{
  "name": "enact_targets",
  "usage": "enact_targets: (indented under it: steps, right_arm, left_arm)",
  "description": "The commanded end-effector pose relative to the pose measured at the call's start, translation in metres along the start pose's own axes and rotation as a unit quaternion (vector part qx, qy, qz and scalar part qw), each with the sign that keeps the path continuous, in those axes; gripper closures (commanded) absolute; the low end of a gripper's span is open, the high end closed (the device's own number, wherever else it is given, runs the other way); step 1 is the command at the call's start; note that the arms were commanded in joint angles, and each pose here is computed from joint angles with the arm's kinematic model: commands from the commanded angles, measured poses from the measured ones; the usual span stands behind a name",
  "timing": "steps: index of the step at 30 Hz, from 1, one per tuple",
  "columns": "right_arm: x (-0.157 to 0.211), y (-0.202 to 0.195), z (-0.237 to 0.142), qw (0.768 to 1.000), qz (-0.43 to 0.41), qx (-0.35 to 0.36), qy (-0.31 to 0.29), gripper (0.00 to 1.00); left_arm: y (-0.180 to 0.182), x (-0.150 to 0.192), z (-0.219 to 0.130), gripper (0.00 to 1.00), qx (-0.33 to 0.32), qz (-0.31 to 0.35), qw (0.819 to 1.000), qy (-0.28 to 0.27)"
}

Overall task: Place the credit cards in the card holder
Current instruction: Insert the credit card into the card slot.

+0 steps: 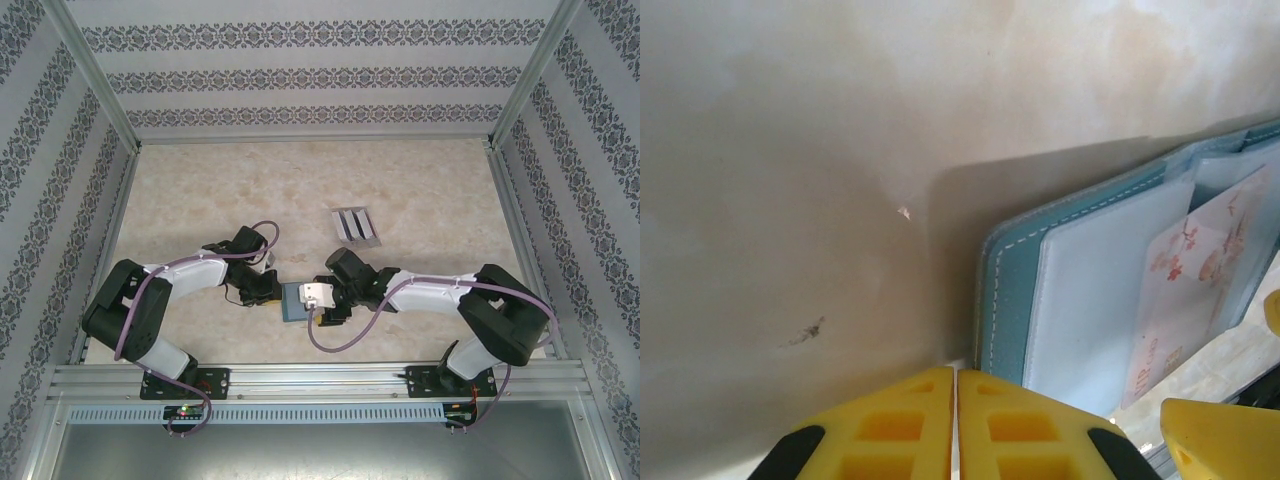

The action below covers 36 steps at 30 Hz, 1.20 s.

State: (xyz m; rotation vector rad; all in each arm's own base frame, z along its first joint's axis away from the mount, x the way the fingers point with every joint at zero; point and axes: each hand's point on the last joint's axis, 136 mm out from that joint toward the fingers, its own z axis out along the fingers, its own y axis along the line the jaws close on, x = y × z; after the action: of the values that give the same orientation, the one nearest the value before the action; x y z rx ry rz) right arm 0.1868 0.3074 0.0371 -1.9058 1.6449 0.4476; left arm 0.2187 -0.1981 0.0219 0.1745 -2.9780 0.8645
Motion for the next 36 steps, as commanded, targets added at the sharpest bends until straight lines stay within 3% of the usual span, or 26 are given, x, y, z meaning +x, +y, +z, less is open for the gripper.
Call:
enact_targets:
  steps: [1,6,11,31,33,36]
  right_arm:
    - [-0.001,-0.006,0.009,1.000,0.005,-0.010,-0.009,0.31]
    - [-0.006,-0.012,0.018,1.000,0.019,-0.013,-0.020,0.33]
    - [-0.015,-0.015,0.017,0.998,0.039,-0.021,-0.039,0.45]
    - [-0.017,-0.028,0.012,0.993,0.117,0.012,-0.030,0.43]
    - [-0.024,-0.035,-0.002,0.987,0.155,0.029,-0.040,0.41]
    - [-0.038,-0.052,-0.035,0.958,0.279,0.054,-0.048,0.37]
  left_arm:
    - [0.003,0.004,0.007,0.90,0.001,-0.001,1.000,0.010]
    - [0.006,0.008,0.009,0.90,-0.001,-0.001,1.000,0.014]
    - [0.007,0.009,0.008,0.90,-0.002,0.000,1.000,0.011]
    - [0.008,0.011,0.015,0.90,0.005,-0.002,1.000,0.019]
    - [0.007,0.011,0.013,0.90,0.005,0.001,1.000,0.021]
    - [-0.001,0.011,0.008,0.90,0.018,0.004,1.000,0.017]
